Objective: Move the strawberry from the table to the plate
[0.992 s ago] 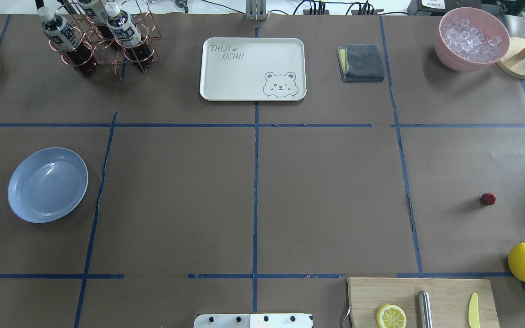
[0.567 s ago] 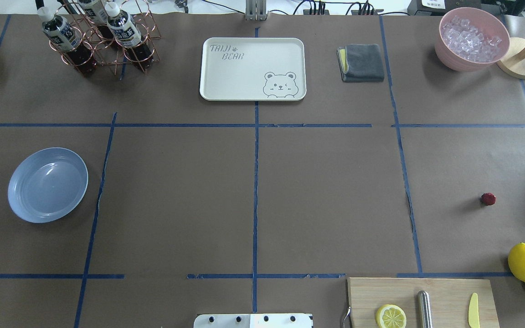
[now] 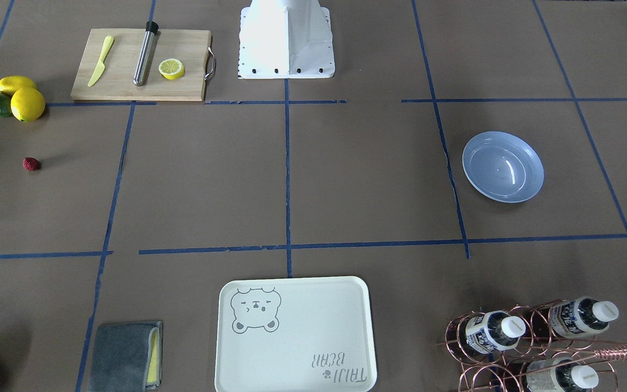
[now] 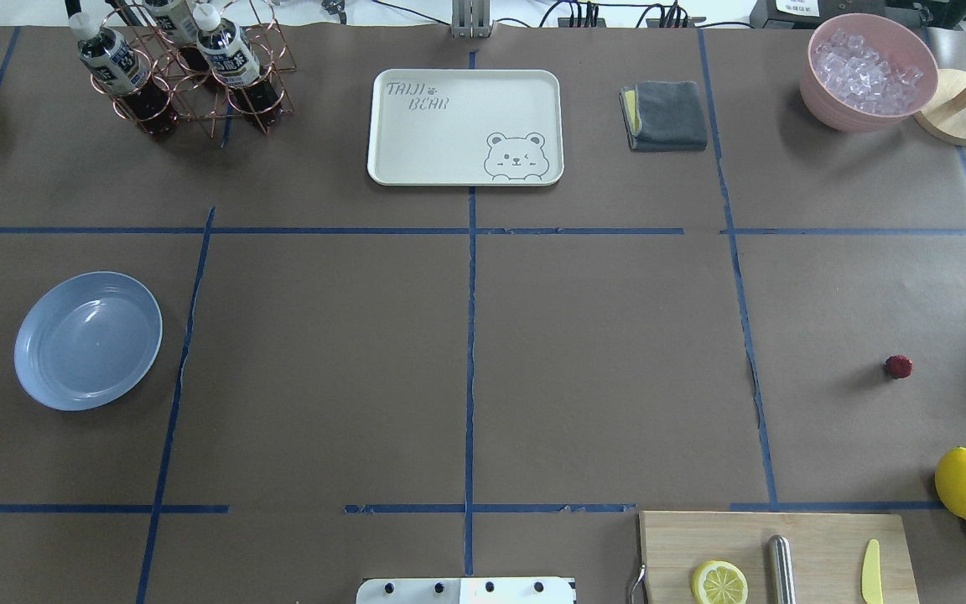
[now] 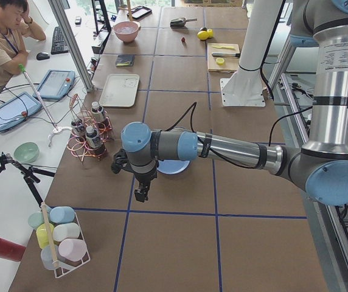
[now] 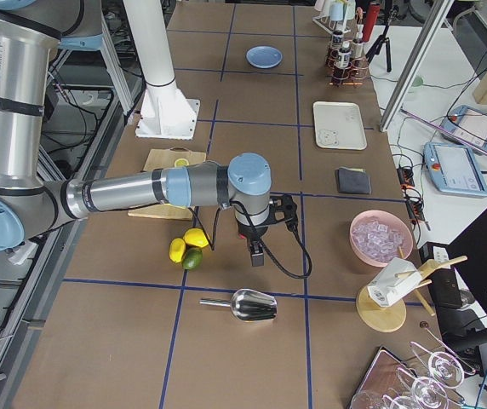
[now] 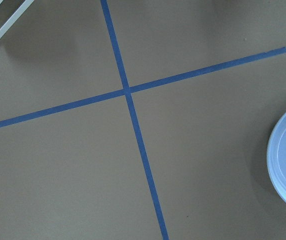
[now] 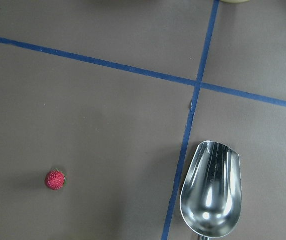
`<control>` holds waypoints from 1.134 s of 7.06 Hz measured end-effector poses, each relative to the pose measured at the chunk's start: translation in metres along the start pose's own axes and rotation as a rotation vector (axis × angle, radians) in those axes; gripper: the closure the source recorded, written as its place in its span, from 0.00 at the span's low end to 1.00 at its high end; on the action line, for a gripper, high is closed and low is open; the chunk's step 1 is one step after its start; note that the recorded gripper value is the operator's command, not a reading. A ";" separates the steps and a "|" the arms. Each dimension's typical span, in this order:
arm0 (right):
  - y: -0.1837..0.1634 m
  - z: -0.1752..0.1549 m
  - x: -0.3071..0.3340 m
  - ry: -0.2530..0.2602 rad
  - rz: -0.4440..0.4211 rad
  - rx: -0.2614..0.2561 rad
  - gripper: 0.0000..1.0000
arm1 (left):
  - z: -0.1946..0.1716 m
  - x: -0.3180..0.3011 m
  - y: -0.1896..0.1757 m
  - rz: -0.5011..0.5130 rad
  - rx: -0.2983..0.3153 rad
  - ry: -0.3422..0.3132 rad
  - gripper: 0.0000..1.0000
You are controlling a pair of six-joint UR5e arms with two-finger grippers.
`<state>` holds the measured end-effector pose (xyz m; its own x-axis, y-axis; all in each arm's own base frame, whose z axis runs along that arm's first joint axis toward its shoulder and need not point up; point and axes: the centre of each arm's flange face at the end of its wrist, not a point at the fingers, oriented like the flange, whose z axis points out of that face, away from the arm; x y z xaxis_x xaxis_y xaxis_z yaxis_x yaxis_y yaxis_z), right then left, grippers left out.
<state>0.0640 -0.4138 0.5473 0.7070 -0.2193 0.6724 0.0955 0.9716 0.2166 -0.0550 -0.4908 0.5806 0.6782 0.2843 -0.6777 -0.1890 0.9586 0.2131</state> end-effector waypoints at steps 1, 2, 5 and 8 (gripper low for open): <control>-0.013 -0.008 -0.007 0.005 -0.026 0.031 0.00 | -0.009 0.008 -0.011 0.025 0.034 0.000 0.00; -0.030 -0.017 -0.015 0.007 -0.033 0.070 0.00 | -0.025 0.020 -0.032 0.092 0.103 -0.010 0.00; -0.048 -0.025 -0.021 0.002 0.043 0.112 0.00 | -0.046 0.037 -0.071 0.360 0.353 -0.041 0.00; -0.050 -0.018 -0.014 0.000 0.030 0.131 0.00 | -0.013 0.042 -0.061 0.416 0.356 0.134 0.00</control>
<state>0.0620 -0.4576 0.5137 0.7080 -0.1908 0.6800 -0.0175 0.9578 0.2870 -0.0241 -0.5373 0.5295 0.4969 0.6592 -0.5644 -0.1541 0.7070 0.6902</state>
